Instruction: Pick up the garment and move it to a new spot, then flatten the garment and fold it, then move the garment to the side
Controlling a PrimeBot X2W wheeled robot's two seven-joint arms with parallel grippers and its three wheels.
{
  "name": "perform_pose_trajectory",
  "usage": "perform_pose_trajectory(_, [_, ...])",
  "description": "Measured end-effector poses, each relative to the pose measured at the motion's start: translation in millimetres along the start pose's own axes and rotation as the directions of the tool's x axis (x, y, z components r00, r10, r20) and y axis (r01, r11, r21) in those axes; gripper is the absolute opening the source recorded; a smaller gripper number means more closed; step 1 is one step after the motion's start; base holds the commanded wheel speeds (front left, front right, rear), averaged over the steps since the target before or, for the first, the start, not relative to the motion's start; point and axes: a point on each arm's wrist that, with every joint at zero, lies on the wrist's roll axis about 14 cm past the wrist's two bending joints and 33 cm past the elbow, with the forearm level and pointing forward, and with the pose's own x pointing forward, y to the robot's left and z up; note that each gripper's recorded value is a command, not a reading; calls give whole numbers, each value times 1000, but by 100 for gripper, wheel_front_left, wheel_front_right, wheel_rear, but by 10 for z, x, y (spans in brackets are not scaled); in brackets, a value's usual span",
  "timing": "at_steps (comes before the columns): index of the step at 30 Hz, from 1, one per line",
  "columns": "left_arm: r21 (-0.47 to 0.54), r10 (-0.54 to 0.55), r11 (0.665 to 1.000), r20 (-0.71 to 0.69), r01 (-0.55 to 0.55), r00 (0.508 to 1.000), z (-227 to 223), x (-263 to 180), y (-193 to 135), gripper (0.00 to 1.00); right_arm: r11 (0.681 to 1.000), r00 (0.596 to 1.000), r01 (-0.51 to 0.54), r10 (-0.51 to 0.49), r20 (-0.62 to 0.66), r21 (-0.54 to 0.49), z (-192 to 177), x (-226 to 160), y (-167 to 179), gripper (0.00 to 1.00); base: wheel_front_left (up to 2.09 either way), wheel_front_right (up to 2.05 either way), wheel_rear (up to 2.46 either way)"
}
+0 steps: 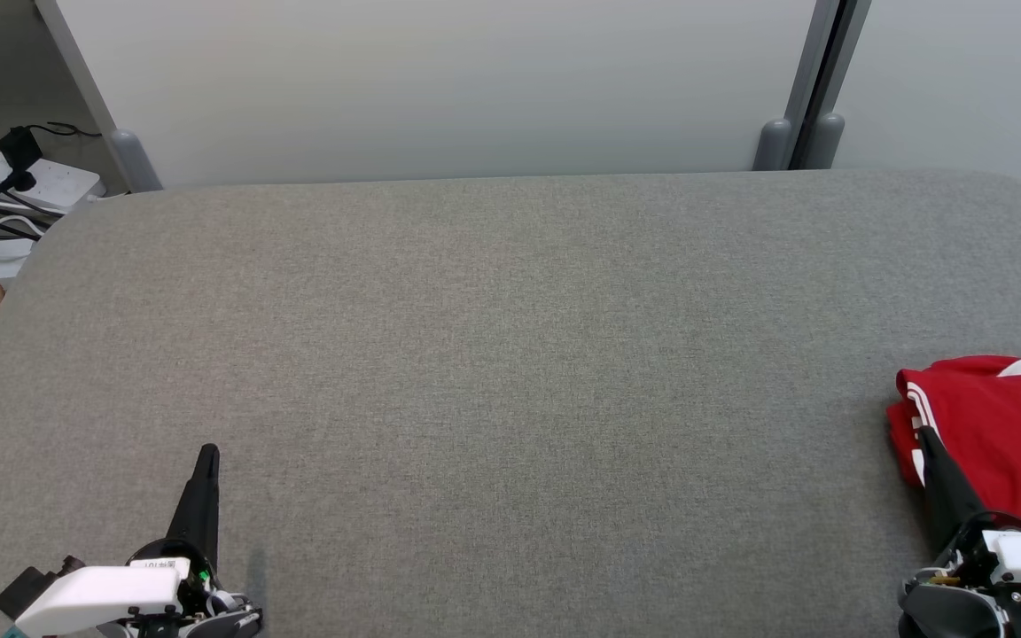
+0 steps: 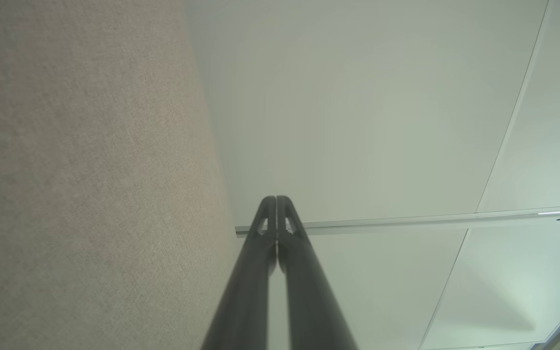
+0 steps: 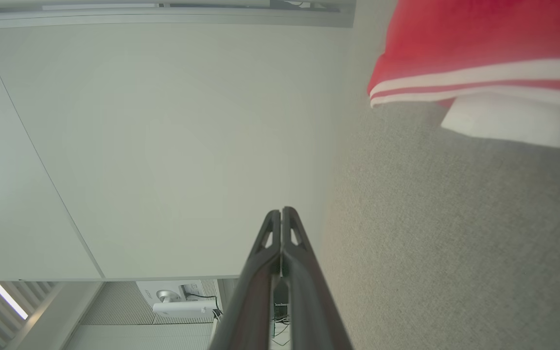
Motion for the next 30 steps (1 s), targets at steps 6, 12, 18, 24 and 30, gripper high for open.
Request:
perform_pose_trajectory(6, [0, 0, 1000, 0, 0, 1000, 0, 0, 0, 0, 1000, 1000, 0, 0, 0, 0, 0, 0, 0, 0, 0, 0, 0])
perform_pose_trajectory(12, [0, 0, 1000, 0, 0, 1000, 0, 0, 0, 0, 1000, 1000, 0, 0, 0, 0, 0, 0, 0, 0, 0, 0, 0])
perform_pose_trajectory(18, [0, 0, 1000, 0, 0, 1000, 0, 0, 0, 0, 1000, 1000, 0, 0, 0, 0, 0, 0, -1, 0, 0, 0, 0])
perform_pose_trajectory(24, [0, 0, 1000, 0, 0, 1000, 0, 0, 0, 0, 1000, 1000, 0, 0, 0, 0, 0, 0, 0, 0, 0, 0, 0])
perform_pose_trajectory(30, [0, 0, 1000, 0, 0, 1000, 0, 0, 0, 0, 1000, 1000, 0, 0, 0, 0, 0, 0, -1, 0, 0, 0, 0])
